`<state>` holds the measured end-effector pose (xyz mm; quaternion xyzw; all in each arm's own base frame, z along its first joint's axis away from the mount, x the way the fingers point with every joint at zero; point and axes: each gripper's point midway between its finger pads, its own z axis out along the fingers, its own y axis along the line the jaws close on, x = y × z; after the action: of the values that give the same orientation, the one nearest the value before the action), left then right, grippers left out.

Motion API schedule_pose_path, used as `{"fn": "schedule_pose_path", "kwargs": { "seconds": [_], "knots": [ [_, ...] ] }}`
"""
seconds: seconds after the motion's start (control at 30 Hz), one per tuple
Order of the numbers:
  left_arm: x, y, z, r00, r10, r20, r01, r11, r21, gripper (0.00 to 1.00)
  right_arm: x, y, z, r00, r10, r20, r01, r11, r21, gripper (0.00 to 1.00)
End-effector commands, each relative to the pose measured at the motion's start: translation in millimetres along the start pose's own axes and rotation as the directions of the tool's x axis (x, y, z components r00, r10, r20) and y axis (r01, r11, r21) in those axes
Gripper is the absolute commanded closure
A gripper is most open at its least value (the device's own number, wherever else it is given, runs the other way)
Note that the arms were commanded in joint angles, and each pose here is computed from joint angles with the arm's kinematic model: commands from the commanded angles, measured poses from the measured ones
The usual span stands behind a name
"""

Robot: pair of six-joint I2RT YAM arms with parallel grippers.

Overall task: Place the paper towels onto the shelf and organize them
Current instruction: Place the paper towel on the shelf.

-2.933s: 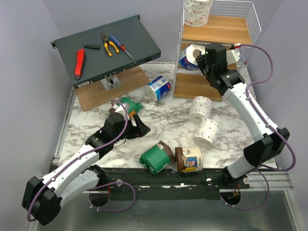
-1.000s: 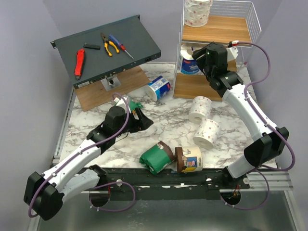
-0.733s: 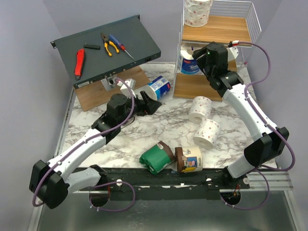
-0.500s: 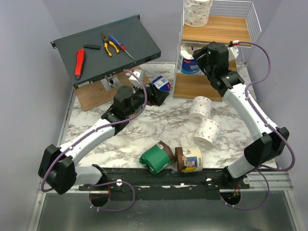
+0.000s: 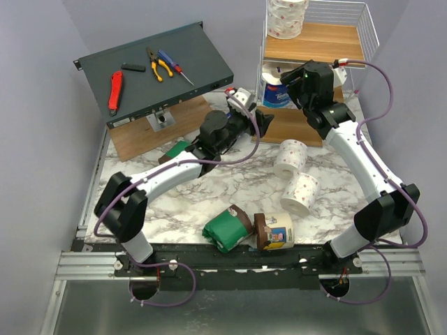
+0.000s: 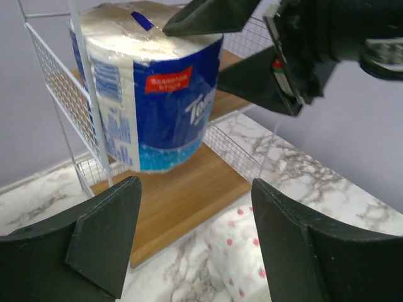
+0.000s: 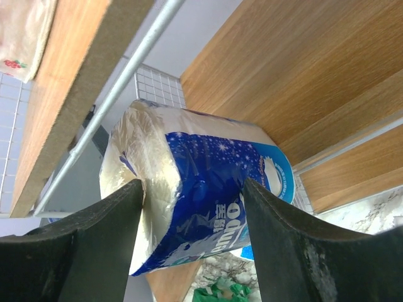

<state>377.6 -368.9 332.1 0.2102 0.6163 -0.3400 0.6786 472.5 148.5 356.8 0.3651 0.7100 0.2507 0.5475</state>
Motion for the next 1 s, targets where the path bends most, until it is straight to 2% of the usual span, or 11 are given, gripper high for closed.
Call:
{"fn": "schedule_pose_path", "kwargs": {
  "seconds": [0.0,0.4,0.53,0.97],
  "knots": [
    [-8.7,13.2,34.2,0.998,0.024,0.049,-0.02,0.997,-0.069,0.28,6.6,-3.1,-1.1,0.999,0.028,-0.033,-0.028,1.0,-0.012,0.33],
    [-4.0,23.9,71.8,0.999,0.027,0.031,-0.019,0.973,-0.231,0.3,3.5,-3.4,-9.6,0.999,0.038,-0.037,-0.039,0.999,-0.029,0.33],
    [1.9,28.9,81.7,1.0,0.013,-0.017,-0.017,0.957,-0.289,0.33,1.3,-4.0,-13.8,0.999,0.043,-0.032,-0.044,0.999,-0.031,0.33],
    [9.5,43.1,86.8,0.998,0.038,-0.047,-0.053,0.929,-0.365,0.32,-16.7,0.0,-28.2,1.0,0.015,0.006,-0.014,0.999,-0.034,0.29]
  ]
}}
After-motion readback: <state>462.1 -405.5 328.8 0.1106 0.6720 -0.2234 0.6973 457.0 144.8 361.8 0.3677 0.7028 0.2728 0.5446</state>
